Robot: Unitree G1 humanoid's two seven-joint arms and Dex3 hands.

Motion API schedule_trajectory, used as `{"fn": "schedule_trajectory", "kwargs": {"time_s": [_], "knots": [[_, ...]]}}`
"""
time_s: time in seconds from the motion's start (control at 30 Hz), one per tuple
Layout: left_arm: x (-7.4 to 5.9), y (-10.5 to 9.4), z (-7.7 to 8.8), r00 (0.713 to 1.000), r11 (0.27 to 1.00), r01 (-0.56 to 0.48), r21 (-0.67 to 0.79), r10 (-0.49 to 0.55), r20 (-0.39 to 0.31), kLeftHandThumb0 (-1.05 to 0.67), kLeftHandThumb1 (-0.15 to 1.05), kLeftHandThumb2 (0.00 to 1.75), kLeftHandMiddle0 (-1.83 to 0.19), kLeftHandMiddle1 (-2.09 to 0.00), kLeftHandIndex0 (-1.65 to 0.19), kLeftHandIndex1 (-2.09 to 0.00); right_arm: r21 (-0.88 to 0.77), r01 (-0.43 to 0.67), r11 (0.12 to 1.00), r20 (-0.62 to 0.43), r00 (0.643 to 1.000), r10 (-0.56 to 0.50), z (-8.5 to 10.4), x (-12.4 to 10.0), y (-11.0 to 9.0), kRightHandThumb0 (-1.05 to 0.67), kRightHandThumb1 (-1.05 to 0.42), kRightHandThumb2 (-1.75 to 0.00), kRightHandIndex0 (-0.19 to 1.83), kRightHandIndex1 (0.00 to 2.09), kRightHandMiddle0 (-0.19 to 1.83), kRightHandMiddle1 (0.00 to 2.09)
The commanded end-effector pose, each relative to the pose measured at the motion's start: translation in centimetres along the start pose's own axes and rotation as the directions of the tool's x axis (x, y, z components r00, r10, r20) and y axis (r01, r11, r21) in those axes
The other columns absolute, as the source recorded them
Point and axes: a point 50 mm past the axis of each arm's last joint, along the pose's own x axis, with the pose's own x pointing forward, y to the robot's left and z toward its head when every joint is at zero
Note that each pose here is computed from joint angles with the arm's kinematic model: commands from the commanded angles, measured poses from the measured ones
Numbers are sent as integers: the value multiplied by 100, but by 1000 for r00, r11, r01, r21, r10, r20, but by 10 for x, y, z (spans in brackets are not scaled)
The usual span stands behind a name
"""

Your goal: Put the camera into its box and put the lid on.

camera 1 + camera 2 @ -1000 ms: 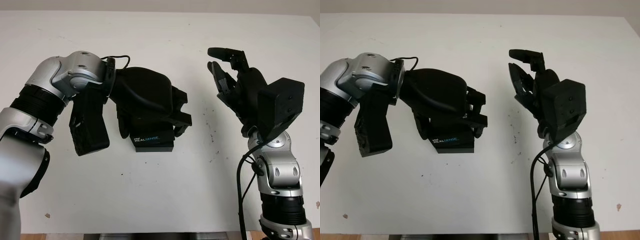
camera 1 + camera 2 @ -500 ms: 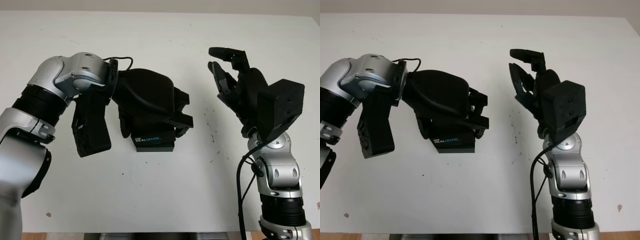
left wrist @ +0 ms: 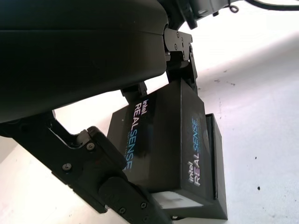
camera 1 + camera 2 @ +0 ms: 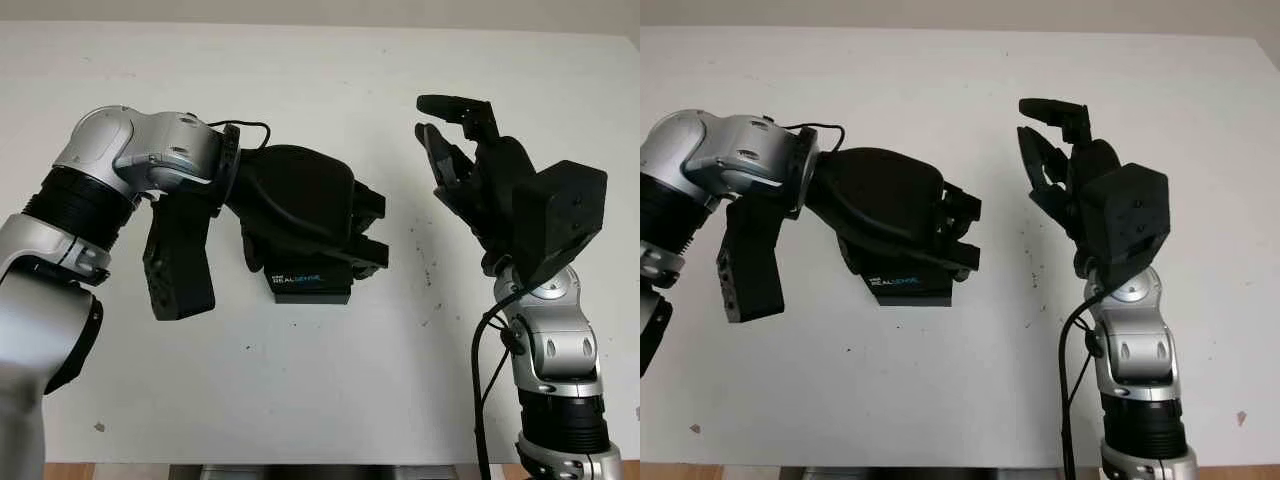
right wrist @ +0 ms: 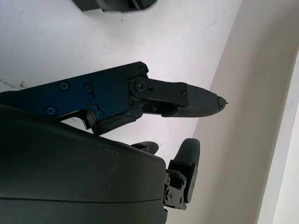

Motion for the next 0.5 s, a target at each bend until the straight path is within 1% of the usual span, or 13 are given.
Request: {"fn": "schedule_trajectory", "kwargs": {"time_s": [0.0,0.1,0.17,0.2,0.23,0.27,0.3,0.37,0.47], "knots": [[11,-10,10,998,999,-24,-33,25,56,-22,102,27,-86,-209,-40,-209,-4,2,1000,15,1000,-2,2,-2,1,-67,-105,-51,30,16,-14,115],[12,-11,10,998,999,19,-26,-18,59,-19,104,29,-75,-209,-36,-209,3,6,1000,17,1000,-7,2,-2,1,-67,-105,-50,30,16,-14,115],[13,-11,11,997,999,41,-27,-39,64,-21,104,29,-54,-206,-26,-195,9,5,1000,18,1000,-5,2,-2,1,-67,-105,-51,29,16,-14,116],[13,-11,12,997,998,51,-28,-50,66,-22,103,27,-49,-200,-25,-186,9,3,1000,19,1000,-3,2,-2,1,-67,-105,-50,29,16,-15,117],[13,-11,13,996,998,55,-29,-53,68,-23,103,26,-48,-200,-23,-183,9,3,1000,20,1000,-3,2,-2,1,-67,-105,-50,29,16,-15,117],[13,-11,14,996,998,51,-33,-49,71,-24,104,24,-50,-204,-23,-185,11,2,1000,21,1000,-2,2,-1,1,-67,-105,-50,29,16,-15,117],[14,-11,15,996,998,49,-38,-46,74,-23,104,22,-47,-201,-22,-181,13,2,1000,22,1000,-3,2,-1,1,-67,-105,-50,29,16,-15,117],[14,-12,16,996,998,41,-40,-38,77,-19,103,20,-50,-201,-27,-180,12,2,1000,22,1000,-2,2,-1,1,-67,-105,-50,29,16,-15,117],[14,-12,18,996,998,43,-52,-38,79,-17,102,19,-55,-206,-27,-179,13,4,1000,19,1000,-4,3,-2,1,-66,-105,-51,29,17,-15,116]]}}
